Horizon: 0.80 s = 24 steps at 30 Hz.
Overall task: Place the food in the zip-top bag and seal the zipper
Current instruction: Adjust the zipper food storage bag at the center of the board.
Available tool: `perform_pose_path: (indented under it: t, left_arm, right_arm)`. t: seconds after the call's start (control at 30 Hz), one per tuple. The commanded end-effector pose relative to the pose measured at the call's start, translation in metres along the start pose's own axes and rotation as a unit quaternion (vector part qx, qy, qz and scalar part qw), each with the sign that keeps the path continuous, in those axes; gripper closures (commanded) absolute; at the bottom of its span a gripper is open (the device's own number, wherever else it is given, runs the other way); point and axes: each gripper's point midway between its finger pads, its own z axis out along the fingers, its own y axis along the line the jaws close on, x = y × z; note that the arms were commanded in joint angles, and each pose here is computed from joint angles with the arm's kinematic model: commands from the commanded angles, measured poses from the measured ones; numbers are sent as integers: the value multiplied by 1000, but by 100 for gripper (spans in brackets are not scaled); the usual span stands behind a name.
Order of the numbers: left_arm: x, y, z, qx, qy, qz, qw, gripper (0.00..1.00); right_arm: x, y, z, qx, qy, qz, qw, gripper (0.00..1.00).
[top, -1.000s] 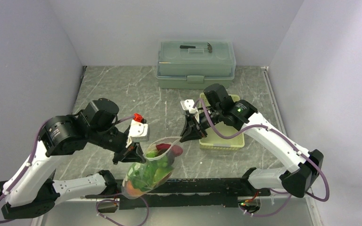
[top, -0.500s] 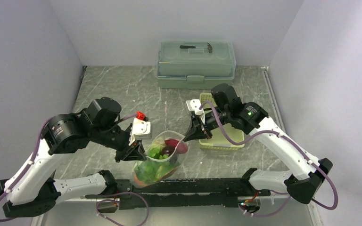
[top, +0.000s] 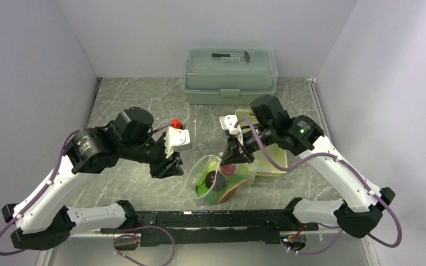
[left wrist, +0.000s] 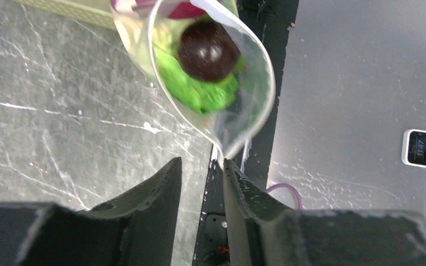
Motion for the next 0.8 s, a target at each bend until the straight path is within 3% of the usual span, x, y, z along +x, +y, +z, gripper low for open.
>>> perform_pose_path:
  t: [0.0, 0.27, 0.77]
  left_arm:
    - [-31, 12, 13, -10, -53, 18, 998, 60]
    - [-57, 19, 17, -24, -123, 45, 991, 61]
    - [-70, 19, 27, -24, -219, 55, 974, 55]
  right_arm:
    - [-20, 1, -2, 5, 1, -18, 1000, 100]
    - [-14, -2, 14, 9, 64, 18, 998, 100]
    - [-40, 5, 22, 9, 82, 54, 995, 100]
